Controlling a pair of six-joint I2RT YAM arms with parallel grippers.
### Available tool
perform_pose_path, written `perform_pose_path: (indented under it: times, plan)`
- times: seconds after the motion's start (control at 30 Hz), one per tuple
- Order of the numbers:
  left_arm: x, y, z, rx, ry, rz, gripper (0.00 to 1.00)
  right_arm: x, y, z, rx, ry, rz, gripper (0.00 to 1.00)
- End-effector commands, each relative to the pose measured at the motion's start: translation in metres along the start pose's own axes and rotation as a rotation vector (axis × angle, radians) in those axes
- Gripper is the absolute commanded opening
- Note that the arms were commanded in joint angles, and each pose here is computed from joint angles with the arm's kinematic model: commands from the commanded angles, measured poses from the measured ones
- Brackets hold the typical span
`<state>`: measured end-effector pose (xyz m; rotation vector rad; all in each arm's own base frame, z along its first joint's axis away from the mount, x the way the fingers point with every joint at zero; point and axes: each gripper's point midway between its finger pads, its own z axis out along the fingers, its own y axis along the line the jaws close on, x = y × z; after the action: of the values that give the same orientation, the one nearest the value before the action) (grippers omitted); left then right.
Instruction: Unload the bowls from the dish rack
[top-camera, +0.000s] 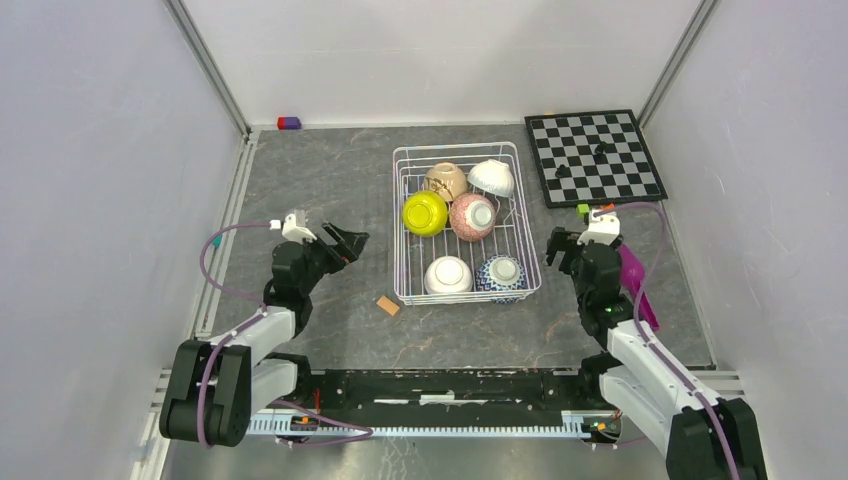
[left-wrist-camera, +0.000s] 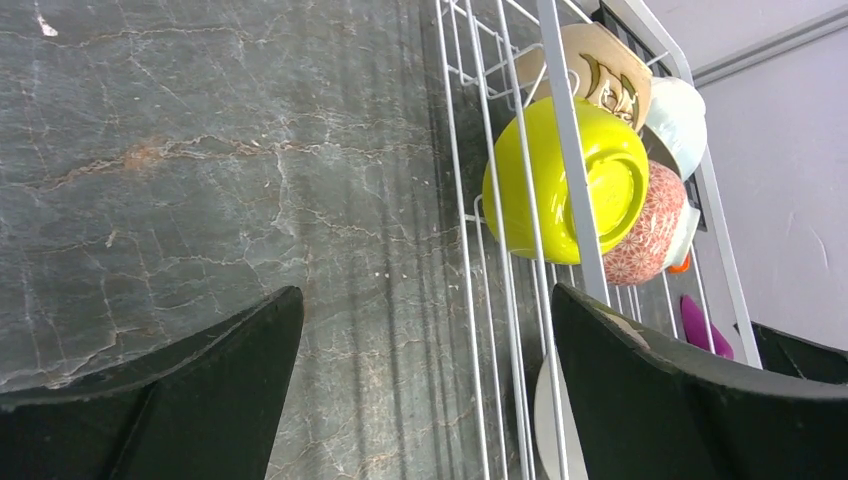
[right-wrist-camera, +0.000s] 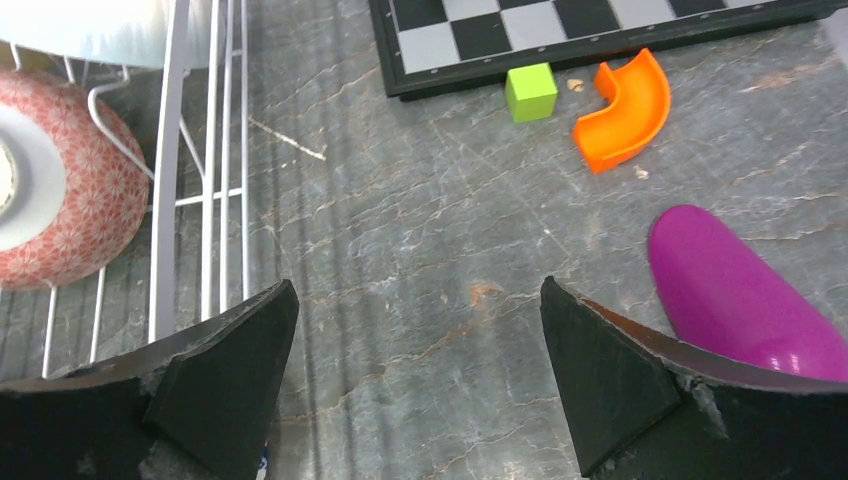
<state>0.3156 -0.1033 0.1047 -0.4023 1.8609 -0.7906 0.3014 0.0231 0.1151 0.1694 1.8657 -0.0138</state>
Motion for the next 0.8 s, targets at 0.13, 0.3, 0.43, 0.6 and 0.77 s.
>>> perform_pose_path:
  times: [0.13, 0.3, 0.43, 0.6, 0.77]
  plan:
    - [-0.004, -0.054, 0.002, 0.241, 0.026, 0.078, 1.00, -0.003, 0.035, 0.003, -0.179, 0.049, -0.025, 0.98]
    - [0.019, -0.083, 0.008, 0.317, 0.100, 0.186, 0.98, -0.012, 0.046, 0.003, -0.236, 0.059, -0.064, 0.98]
    - [0.036, -0.090, 0.014, 0.232, 0.131, 0.325, 0.97, -0.026, 0.055, 0.002, -0.272, 0.040, -0.052, 0.98]
    - [0.037, -0.070, 0.022, 0.059, 0.135, 0.392, 0.86, -0.047, 0.066, 0.002, -0.321, 0.010, -0.062, 0.98]
    - [0.028, -0.054, 0.022, -0.068, 0.120, 0.424, 0.78, -0.071, 0.069, 0.003, -0.316, -0.029, -0.062, 0.98]
